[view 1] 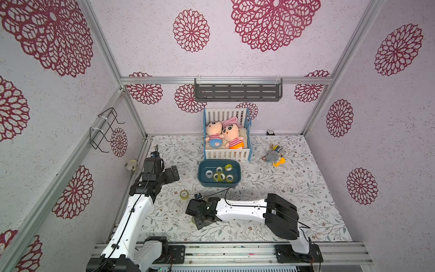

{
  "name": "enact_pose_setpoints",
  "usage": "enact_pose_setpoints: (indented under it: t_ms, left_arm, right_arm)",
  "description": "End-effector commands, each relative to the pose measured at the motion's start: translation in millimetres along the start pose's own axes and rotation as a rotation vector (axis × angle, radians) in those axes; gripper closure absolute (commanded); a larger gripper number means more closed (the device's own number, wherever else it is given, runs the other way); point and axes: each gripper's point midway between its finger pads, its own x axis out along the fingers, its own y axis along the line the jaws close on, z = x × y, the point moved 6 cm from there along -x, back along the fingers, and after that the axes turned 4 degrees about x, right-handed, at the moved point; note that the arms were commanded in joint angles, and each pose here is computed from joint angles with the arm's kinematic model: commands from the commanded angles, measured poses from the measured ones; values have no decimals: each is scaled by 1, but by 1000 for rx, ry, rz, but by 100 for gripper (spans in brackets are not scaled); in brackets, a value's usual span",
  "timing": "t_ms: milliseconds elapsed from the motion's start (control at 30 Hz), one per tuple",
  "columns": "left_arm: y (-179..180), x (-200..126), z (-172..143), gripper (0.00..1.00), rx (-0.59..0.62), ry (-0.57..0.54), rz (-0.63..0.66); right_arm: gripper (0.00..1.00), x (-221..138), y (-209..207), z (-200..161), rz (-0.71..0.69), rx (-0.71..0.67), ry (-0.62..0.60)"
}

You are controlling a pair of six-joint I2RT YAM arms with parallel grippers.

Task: Put the transparent tape into the storage box
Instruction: Pick up the tape at the center of the board.

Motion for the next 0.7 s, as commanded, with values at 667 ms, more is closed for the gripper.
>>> enact_pose_setpoints:
  t_ms: [667]
  left_arm:
    - [0,-7,9,3,8,-35,-2]
  right_arm:
    - [35,-15,5,41,99,36,-66]
